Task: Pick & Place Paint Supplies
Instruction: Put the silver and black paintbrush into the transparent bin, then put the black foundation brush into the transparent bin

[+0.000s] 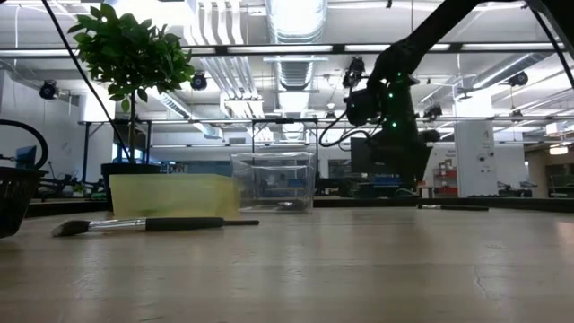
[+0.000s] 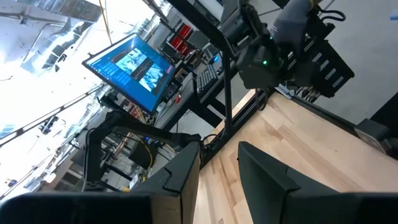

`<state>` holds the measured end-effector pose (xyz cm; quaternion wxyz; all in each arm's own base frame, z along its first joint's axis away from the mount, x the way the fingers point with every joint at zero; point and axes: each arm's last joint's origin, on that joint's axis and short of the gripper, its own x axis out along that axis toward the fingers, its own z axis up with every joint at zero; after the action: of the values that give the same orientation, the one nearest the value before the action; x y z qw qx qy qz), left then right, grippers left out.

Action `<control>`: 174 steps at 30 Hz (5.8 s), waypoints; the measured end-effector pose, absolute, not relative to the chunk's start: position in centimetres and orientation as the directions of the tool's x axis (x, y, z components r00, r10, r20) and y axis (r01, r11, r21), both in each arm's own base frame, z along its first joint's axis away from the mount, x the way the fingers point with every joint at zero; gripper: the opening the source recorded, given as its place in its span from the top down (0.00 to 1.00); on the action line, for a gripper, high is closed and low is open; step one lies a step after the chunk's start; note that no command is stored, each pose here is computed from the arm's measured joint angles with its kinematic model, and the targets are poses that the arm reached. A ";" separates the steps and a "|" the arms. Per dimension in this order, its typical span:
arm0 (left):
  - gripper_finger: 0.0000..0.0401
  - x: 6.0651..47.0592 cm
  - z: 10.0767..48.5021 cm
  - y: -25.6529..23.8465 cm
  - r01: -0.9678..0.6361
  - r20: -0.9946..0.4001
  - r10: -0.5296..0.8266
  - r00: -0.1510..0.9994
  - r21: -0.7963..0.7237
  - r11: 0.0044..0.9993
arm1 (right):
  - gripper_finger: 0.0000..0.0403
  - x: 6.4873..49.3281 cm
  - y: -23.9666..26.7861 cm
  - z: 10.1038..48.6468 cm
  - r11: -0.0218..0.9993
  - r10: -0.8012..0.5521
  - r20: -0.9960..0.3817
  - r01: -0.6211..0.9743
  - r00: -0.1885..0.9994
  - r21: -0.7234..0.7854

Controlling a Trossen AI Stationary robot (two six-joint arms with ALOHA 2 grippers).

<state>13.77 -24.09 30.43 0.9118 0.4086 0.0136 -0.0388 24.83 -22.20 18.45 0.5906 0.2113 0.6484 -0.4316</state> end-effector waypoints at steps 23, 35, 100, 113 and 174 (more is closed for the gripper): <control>0.71 14.3 30.4 -23.8 0.069 -0.056 -0.040 0.998 0.743 0.666 | 0.48 21.9 -23.9 14.9 0.544 -0.148 -0.986 0.827 -0.072 -0.142; 0.71 15.0 30.4 -23.4 0.057 -0.058 -0.021 0.998 0.739 0.672 | 0.48 20.1 -24.5 13.9 0.522 -0.121 -0.993 0.851 0.006 -0.058; 0.71 15.3 30.4 -23.2 0.072 -0.064 -0.037 0.997 0.726 0.684 | 0.98 33.5 -13.1 29.5 0.832 -0.123 -0.396 0.312 0.910 0.459; 0.71 15.3 30.3 -23.2 0.072 -0.065 -0.036 0.997 0.727 0.683 | 0.98 39.1 -19.9 28.7 0.802 -0.205 -0.402 0.389 0.892 0.453; 0.71 15.9 30.0 -22.7 0.033 -0.083 0.029 0.996 0.664 0.747 | 0.49 37.3 -17.4 24.2 0.864 -0.133 -0.473 0.335 0.871 0.375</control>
<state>15.87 -22.69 29.99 0.9335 0.3558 0.0440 -0.0010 37.29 -17.36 24.25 0.9398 0.2286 0.2212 -0.1245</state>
